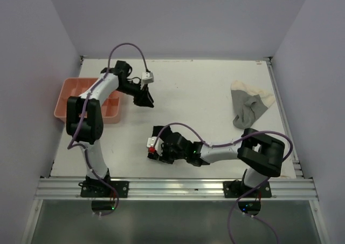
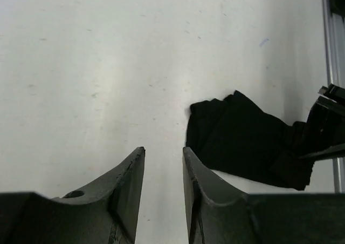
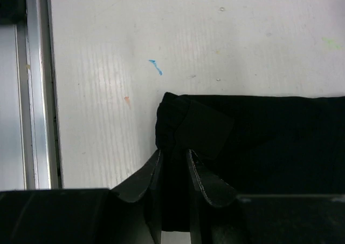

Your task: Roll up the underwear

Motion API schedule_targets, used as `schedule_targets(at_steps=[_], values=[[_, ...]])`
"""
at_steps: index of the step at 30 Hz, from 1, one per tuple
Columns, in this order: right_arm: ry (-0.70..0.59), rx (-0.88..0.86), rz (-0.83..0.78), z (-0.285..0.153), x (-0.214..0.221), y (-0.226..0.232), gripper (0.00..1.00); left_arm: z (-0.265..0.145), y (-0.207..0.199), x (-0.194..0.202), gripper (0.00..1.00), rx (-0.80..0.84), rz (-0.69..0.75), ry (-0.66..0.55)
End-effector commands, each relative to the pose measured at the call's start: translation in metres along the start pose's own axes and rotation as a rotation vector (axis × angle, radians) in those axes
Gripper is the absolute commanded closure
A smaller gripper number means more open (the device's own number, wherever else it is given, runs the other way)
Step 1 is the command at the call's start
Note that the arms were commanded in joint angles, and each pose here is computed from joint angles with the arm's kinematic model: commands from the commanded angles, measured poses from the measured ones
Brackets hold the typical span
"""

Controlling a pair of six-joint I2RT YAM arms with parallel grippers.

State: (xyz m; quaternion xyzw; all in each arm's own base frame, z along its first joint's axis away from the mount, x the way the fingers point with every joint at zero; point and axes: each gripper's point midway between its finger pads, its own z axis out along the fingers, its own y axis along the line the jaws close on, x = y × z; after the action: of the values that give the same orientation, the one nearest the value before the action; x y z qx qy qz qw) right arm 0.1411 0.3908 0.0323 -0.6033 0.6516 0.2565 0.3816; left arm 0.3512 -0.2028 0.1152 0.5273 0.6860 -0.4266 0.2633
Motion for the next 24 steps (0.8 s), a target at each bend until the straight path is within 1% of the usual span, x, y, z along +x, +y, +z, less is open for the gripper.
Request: schedule_targets(at_steps=[1,2,3,4,6,7,8,9,10,11,12,13,14,15,16,17,18,19,20,21,22,23,24], values=[[0.034,-0.096,0.260,-0.005,0.008,0.000,1.00,-0.042,0.015,-0.049,0.62,-0.149,0.089,-0.166],[0.025,-0.142,0.294,-0.005,0.006,0.002,1.00,-0.050,0.015,-0.053,0.62,-0.176,0.100,-0.179],[0.032,-0.145,0.333,-0.003,0.010,-0.005,1.00,-0.056,0.016,-0.051,0.62,-0.202,0.109,-0.191],[0.019,-0.158,0.377,-0.002,0.004,-0.008,1.00,-0.072,0.012,-0.059,0.62,-0.242,0.144,-0.206],[0.033,-0.221,0.496,0.002,0.010,-0.010,1.00,-0.083,0.005,-0.056,0.62,-0.271,0.167,-0.212],[0.020,-0.238,0.556,0.004,0.007,-0.012,1.00,-0.097,-0.003,-0.061,0.63,-0.307,0.224,-0.215],[0.010,-0.251,0.593,0.004,0.007,-0.014,1.00,-0.101,-0.009,-0.060,0.63,-0.318,0.251,-0.211],[-0.010,-0.283,0.638,0.002,0.006,-0.018,1.00,-0.099,-0.019,-0.048,0.63,-0.309,0.235,-0.195],[-0.032,-0.293,0.705,0.005,0.006,-0.021,1.00,-0.104,-0.030,-0.051,0.62,-0.325,0.332,-0.174],[-0.046,-0.309,0.744,0.005,0.006,-0.023,1.00,-0.108,-0.036,-0.044,0.62,-0.336,0.358,-0.154],[-0.066,-0.307,0.788,0.005,0.009,-0.031,1.00,-0.105,-0.046,-0.021,0.62,-0.325,0.325,-0.114],[-0.111,-0.337,0.797,0.007,0.005,-0.033,1.00,-0.108,-0.057,-0.020,0.62,-0.338,0.457,-0.079],[-0.108,-0.340,0.871,0.006,0.012,-0.035,1.00,-0.099,-0.069,0.004,0.62,-0.312,0.445,-0.034],[-0.122,-0.350,0.898,0.007,0.014,-0.037,1.00,-0.098,-0.074,0.013,0.62,-0.306,0.540,0.000],[-0.162,-0.389,0.929,0.005,0.007,-0.036,1.00,-0.098,-0.085,0.017,0.61,-0.310,0.600,0.023],[-0.150,-0.399,0.975,0.010,0.018,-0.035,1.00,-0.087,-0.099,0.040,0.60,-0.269,0.588,0.044],[-0.230,-0.402,0.964,0.009,0.010,-0.045,1.00,-0.082,-0.104,0.049,0.60,-0.246,0.687,0.072],[-0.230,-0.424,1.042,0.008,0.012,-0.042,1.00,-0.080,-0.113,0.054,0.58,-0.242,0.734,0.079],[-0.220,-0.444,1.086,0.012,0.023,-0.039,1.00,-0.069,-0.124,0.071,0.57,-0.205,0.726,0.077],[-0.233,-0.446,1.116,0.013,0.027,-0.042,1.00,-0.065,-0.128,0.073,0.55,-0.191,0.786,0.068],[-0.276,-0.467,1.138,0.011,0.019,-0.045,1.00,-0.060,-0.133,0.076,0.53,-0.179,0.814,0.066],[-0.285,-0.476,1.154,0.012,0.020,-0.045,1.00,-0.053,-0.138,0.087,0.53,-0.162,0.800,0.063],[-0.271,-0.475,1.189,0.016,0.030,-0.043,1.00,-0.047,-0.135,0.086,0.52,-0.159,0.847,0.068]])
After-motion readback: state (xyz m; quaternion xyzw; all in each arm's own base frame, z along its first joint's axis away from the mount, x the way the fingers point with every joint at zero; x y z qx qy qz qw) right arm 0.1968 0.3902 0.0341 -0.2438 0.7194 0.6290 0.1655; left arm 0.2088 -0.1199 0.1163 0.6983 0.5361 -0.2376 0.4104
